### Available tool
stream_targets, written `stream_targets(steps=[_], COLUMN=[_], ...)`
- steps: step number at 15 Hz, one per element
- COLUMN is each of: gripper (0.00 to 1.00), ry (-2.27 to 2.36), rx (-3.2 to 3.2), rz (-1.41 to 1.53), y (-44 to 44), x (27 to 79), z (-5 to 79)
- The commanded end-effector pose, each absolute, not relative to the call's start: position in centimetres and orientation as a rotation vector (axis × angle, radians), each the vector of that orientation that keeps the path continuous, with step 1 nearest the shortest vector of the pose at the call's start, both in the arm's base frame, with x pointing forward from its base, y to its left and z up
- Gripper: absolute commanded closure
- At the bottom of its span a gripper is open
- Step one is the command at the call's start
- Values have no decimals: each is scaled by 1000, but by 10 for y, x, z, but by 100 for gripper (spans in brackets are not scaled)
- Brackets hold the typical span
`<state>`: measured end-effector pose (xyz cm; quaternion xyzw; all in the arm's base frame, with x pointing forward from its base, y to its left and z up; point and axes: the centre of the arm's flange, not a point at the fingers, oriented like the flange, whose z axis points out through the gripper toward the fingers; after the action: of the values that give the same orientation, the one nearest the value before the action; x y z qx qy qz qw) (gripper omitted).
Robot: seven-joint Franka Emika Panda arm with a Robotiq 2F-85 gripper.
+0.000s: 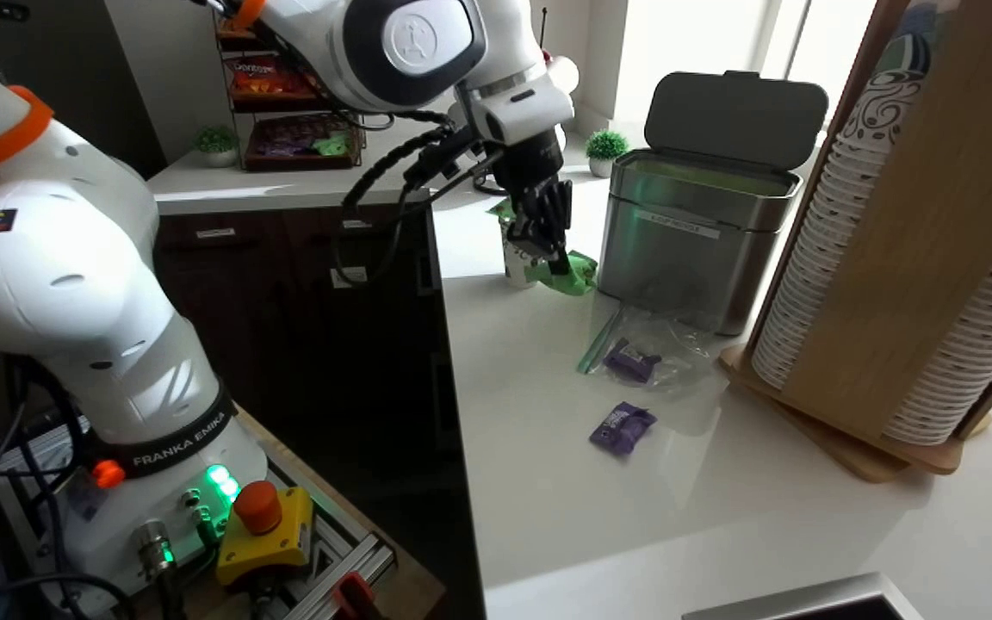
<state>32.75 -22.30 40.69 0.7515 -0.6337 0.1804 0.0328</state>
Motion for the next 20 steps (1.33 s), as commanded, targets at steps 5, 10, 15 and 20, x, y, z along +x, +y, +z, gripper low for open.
stream_targets(steps=[5, 10, 15, 20], gripper=[100, 100, 100, 100], ry=[-1816, -1735, -1651, -1602], rx=[2464, 2546, 2631, 2695], rz=[714, 703, 628, 525], y=[-189, -166, -152, -151], x=[352, 391, 427, 465], z=[477, 492, 494, 489])
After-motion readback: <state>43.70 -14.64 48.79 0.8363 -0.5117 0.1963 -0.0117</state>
